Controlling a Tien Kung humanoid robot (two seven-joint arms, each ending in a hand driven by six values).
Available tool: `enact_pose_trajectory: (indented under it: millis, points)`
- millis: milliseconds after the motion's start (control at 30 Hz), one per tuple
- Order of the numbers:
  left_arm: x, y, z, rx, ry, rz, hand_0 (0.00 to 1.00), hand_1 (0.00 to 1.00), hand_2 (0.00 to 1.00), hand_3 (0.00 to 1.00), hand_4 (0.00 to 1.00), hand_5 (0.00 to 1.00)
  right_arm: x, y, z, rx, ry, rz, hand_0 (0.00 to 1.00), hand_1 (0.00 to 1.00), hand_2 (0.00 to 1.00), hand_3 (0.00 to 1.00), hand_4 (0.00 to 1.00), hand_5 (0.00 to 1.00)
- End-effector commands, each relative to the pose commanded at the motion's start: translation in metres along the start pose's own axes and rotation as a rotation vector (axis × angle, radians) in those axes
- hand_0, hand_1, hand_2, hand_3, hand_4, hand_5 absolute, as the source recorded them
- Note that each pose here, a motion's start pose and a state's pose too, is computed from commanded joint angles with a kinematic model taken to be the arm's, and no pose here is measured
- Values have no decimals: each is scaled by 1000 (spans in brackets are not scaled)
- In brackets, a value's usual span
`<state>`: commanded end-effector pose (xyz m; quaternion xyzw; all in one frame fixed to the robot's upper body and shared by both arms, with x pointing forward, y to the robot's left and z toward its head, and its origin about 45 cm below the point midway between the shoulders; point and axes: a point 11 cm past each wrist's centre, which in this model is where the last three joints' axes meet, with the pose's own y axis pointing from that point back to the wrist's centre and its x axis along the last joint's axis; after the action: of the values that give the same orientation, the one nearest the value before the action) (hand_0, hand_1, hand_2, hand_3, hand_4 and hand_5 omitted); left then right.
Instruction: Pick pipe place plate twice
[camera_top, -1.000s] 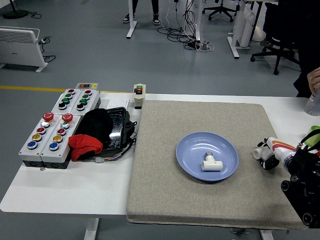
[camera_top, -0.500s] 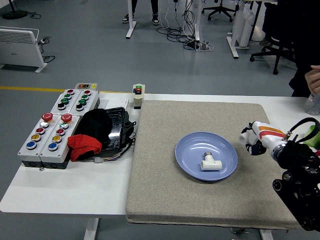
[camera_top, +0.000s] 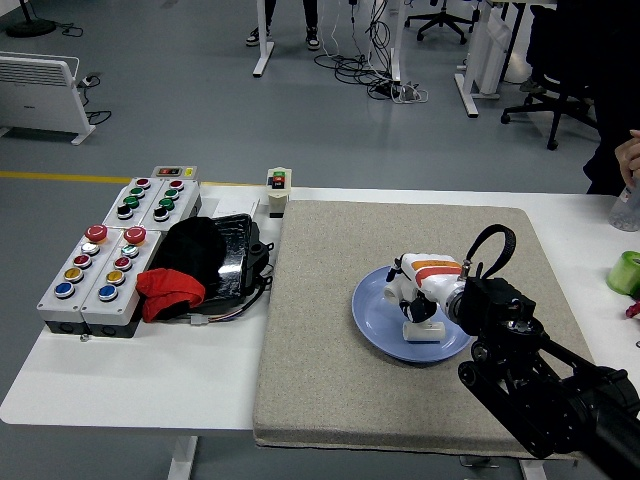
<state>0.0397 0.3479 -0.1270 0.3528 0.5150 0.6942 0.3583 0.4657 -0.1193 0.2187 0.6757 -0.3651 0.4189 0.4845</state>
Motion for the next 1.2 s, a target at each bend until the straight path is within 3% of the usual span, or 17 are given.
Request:
enact_pose_trajectory:
  millis: [167, 200, 400, 567, 600, 667, 767, 800, 933, 967, 1000, 1167, 1200]
  points:
    - [0, 0, 0, 0, -3, 0, 702, 690, 718, 674, 362, 998, 1, 0, -4, 45, -46, -8, 861, 861, 998, 998, 796, 366]
    - [0, 0, 0, 0, -3, 0, 702, 689, 718, 672, 361, 998, 1, 0, -5, 51, -52, -8, 936, 917, 998, 998, 883, 408]
    - [0, 0, 0, 2, -5, 0, 702, 690, 718, 670, 362, 998, 12, 2, -12, 96, -78, 45, 944, 924, 998, 998, 905, 397]
    - [0, 0, 0, 2, -6, 0, 702, 690, 718, 670, 362, 998, 32, 9, -16, 136, -133, 156, 944, 924, 998, 998, 905, 397]
    - [0, 0, 0, 2, -6, 0, 701, 689, 717, 671, 362, 998, 39, 12, -13, 138, -163, 197, 936, 901, 998, 998, 830, 355]
    - [0, 0, 1, 1, -6, 0, 701, 689, 717, 671, 362, 998, 55, 17, -6, 135, -220, 274, 936, 901, 998, 998, 830, 355]
    - [0, 0, 1, 0, -5, 0, 701, 689, 717, 671, 362, 998, 79, 31, 19, 145, -404, 396, 936, 901, 998, 998, 830, 355]
    - [0, 0, 1, -1, -5, 0, 702, 688, 717, 670, 362, 998, 83, 33, 25, 143, -450, 416, 894, 849, 986, 998, 700, 369]
    - [0, 0, 2, -2, -6, -1, 702, 688, 717, 670, 362, 998, 100, 56, 69, 171, -678, 508, 894, 849, 986, 998, 700, 369]
    - [0, 0, 2, -2, -7, -1, 702, 688, 717, 670, 362, 998, 102, 59, 76, 176, -726, 518, 894, 849, 986, 998, 700, 369]
    - [0, 0, 2, -2, -8, -1, 702, 689, 717, 670, 362, 998, 102, 66, 89, 176, -778, 530, 842, 803, 908, 928, 660, 426]
    - [0, 0, 1, 1, -9, -2, 702, 689, 717, 670, 362, 998, 93, 87, 131, 155, -1043, 578, 842, 803, 908, 928, 660, 426]
    - [0, 0, 1, 1, -10, -2, 702, 689, 717, 670, 362, 998, 90, 89, 137, 151, -1091, 582, 827, 790, 887, 892, 635, 474]
